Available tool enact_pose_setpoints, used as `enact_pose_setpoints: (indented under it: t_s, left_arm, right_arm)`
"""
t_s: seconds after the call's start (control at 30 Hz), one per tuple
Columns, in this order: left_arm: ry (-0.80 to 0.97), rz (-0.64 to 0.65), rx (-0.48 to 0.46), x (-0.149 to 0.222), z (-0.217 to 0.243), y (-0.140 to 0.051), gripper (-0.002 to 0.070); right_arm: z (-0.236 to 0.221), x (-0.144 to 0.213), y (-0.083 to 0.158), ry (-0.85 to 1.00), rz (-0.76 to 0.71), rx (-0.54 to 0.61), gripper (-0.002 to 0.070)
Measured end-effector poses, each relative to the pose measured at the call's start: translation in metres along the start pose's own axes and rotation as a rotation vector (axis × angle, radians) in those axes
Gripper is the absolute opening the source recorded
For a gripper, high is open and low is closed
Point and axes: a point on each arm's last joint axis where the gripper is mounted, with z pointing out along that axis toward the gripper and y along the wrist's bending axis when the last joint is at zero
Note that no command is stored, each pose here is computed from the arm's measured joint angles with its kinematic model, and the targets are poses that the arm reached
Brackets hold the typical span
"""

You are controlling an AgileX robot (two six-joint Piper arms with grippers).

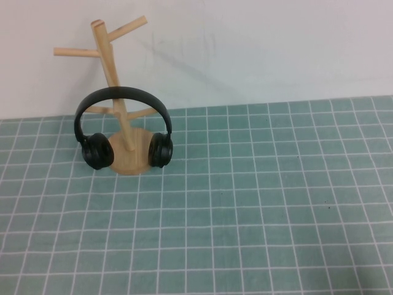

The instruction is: Take out the headphones from the headphone stand

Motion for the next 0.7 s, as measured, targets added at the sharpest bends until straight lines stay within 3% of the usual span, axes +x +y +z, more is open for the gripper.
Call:
enact_pose_setpoints:
  t_s: [0.1,0.27,0.4,0.5,0.6,0.7]
  left_arm:
    - [0.087,0.083,0.007,-0.018,0.004,-0.02,-0.0003]
    - [0.381,0.36,-0.074,-0.051,0.026,-0.047,-0.0003]
    - [0.579,0.558,-0.171,-0.066,0.061,-0.047,-0.0003]
    - [0.615,0.619,-0.193,-0.068,0.093,-0.041,-0.0003]
    - [0.618,0.695,-0.167,-0.06,0.125,-0.036,-0.0003]
    - [0.66,0.822,-0.082,-0.044,0.156,-0.041,-0.0003]
  right_arm:
    - [0.0,0.0,0.0,0.0,0.0,0.0,-0.0009]
    - [0.0,0.0,0.0,0.0,0.0,0.0,-0.0008]
    - [0.0,0.0,0.0,0.0,0.0,0.0,-0.0009]
    - [0.0,0.0,0.0,0.0,0.0,0.0,-0.0008]
    - [0.0,0.0,0.0,0.0,0.0,0.0,-0.0008]
    - [0.0,0.0,0.0,0.0,0.0,0.0,-0.0008]
